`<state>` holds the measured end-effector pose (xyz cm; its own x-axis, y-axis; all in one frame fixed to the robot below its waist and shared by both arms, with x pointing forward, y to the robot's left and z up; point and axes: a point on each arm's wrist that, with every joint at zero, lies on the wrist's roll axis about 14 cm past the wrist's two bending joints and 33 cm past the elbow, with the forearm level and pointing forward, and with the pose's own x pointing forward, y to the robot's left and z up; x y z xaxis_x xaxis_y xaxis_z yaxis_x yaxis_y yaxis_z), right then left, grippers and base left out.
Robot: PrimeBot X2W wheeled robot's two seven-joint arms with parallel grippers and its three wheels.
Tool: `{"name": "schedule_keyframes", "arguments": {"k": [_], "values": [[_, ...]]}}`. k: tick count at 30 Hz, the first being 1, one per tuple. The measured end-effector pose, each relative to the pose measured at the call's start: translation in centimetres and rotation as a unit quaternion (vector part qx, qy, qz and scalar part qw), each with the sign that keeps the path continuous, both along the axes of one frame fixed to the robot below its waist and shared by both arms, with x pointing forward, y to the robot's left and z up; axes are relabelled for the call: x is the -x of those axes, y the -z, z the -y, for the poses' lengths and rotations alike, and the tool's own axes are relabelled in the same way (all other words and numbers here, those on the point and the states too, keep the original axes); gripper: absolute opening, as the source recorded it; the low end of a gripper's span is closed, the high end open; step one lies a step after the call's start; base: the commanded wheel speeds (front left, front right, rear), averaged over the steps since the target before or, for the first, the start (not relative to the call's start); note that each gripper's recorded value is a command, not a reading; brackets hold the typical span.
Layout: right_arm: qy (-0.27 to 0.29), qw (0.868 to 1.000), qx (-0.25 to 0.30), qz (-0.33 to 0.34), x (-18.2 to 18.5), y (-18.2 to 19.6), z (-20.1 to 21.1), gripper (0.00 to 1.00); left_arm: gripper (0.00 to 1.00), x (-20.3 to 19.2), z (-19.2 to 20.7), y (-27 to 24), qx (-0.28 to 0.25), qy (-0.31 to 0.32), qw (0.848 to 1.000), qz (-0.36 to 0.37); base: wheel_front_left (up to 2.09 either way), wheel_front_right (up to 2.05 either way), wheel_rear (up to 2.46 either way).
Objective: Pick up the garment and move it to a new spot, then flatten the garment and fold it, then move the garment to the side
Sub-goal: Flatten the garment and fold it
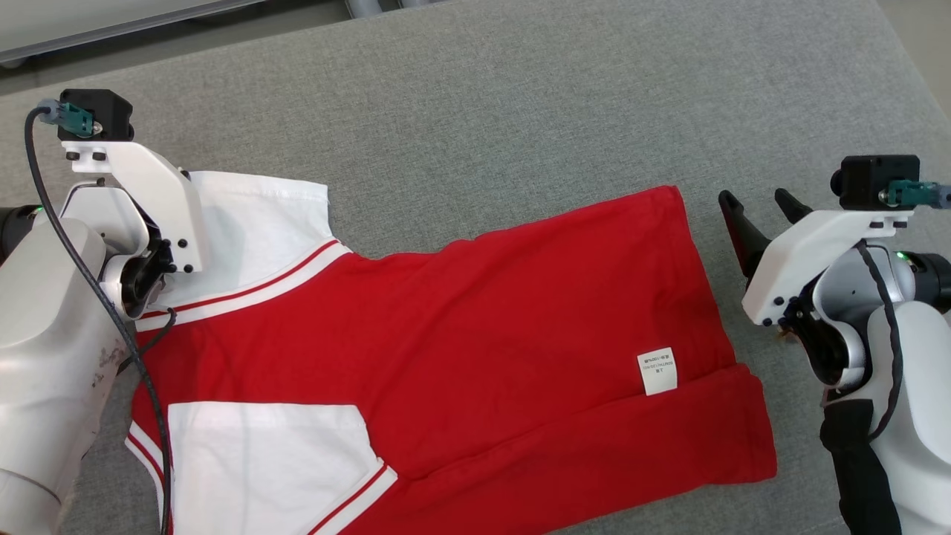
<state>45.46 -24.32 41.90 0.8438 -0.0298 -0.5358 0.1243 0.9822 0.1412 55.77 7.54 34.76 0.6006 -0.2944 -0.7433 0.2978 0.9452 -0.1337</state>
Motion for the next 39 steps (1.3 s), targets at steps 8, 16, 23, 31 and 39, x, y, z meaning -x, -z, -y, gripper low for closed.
{"name": "schedule_keyframes", "arguments": {"k": [8,16,23,31,39], "values": [[-0.053,0.995,0.035,-0.081,-1.5,0.3,-1.7,1.00,0.00,-0.1,-0.4,-0.7,0.004,-0.004,1.000,0.007,0.00,0.00,0.00],[-0.073,0.988,0.063,-0.121,-2.2,1.3,-2.2,0.96,0.00,-0.1,-0.6,-0.7,0.004,-0.008,1.000,0.009,0.00,0.00,0.00],[-0.095,0.980,0.075,-0.157,-2.1,2.8,-3.1,0.47,0.00,0.0,-1.1,-0.9,0.005,-0.009,1.000,0.009,0.00,0.00,0.00],[-0.110,0.977,0.077,-0.163,-2.8,3.0,-3.9,0.42,0.00,0.1,-1.2,-1.0,0.008,-0.010,1.000,0.011,0.00,0.00,0.00],[-0.116,0.976,0.076,-0.169,-2.9,3.7,-4.4,0.00,0.00,0.3,-1.3,-1.0,0.007,-0.010,1.000,0.011,0.00,0.00,0.00]]}}
